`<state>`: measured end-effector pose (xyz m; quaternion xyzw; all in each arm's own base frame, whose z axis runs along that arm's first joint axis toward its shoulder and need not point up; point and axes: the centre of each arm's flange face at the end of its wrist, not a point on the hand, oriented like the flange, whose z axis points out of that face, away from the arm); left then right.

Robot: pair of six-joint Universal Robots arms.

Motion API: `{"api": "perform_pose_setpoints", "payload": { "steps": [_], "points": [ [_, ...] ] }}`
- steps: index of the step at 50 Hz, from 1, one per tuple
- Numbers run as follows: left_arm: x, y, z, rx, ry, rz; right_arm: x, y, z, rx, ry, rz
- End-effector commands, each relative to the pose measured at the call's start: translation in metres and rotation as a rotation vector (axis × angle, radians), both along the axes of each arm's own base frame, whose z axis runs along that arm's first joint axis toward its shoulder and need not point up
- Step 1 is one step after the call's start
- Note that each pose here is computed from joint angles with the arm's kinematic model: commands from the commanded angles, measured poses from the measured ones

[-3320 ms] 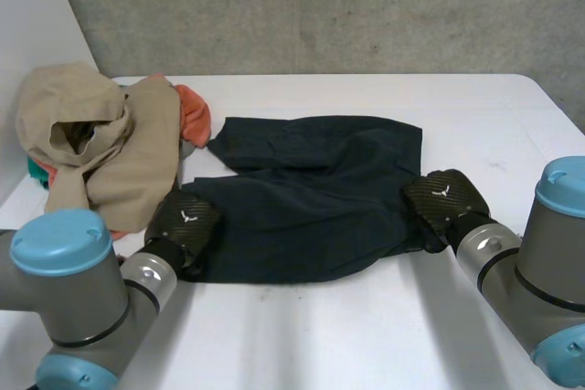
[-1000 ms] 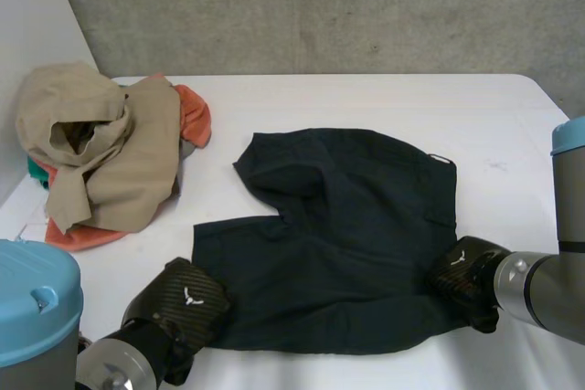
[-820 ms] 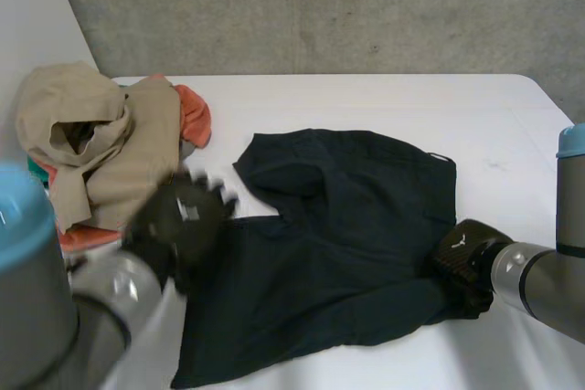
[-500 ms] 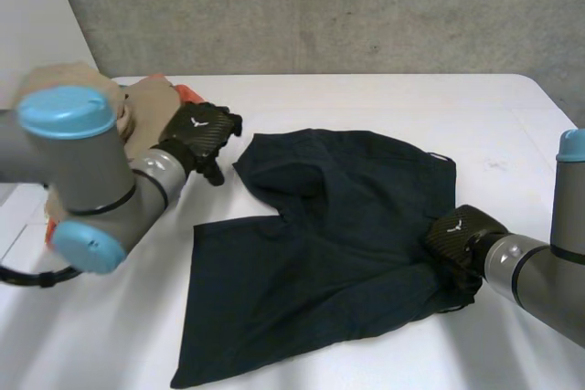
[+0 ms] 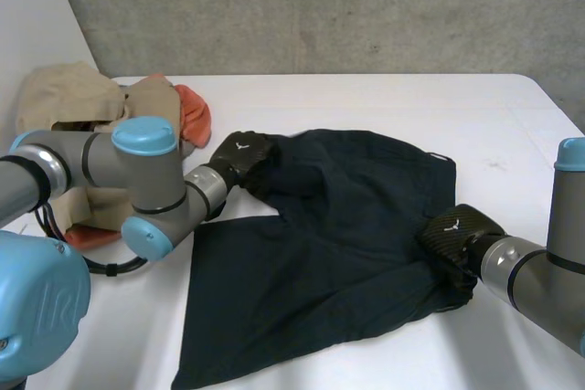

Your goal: Fold the laundry.

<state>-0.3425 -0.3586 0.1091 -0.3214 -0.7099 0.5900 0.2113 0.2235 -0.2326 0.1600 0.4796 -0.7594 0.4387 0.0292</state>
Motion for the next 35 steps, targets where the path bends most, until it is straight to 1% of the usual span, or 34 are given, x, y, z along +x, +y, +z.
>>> {"api": "perform_pose_setpoints", "payload": {
  "steps": [1, 5, 6, 10, 12, 17, 22, 28, 35],
  "points": [
    [-0.008, -0.004, 0.017, -0.076, 0.005, 0.017, 0.000, -0.001, 0.000, -0.007, -0.002, 0.000],
    [-0.015, 0.001, 0.055, -0.208, -0.008, 0.023, 0.000, -0.001, 0.000, -0.007, -0.002, -0.002],
    [-0.018, 0.003, 0.071, -0.279, -0.006, 0.018, 0.000, -0.001, 0.000, -0.007, -0.003, -0.001],
    [-0.028, 0.013, 0.094, -0.406, -0.003, -0.008, 0.000, -0.001, 0.000, -0.007, -0.003, -0.002],
    [-0.034, 0.017, 0.096, -0.436, -0.001, -0.023, 0.000, -0.001, 0.000, -0.007, -0.003, -0.002],
    [-0.045, 0.021, 0.093, -0.490, -0.001, -0.043, 0.000, -0.001, -0.001, -0.004, -0.002, -0.001],
    [-0.053, 0.012, 0.062, -0.510, -0.031, -0.049, -0.001, -0.001, -0.003, 0.003, 0.001, -0.002],
    [-0.056, 0.013, 0.039, -0.479, -0.049, -0.065, -0.001, 0.000, -0.004, 0.006, 0.001, -0.002],
    [-0.048, 0.013, 0.045, -0.467, -0.054, -0.030, -0.001, 0.000, -0.004, 0.006, 0.001, -0.002]
  ]
}}
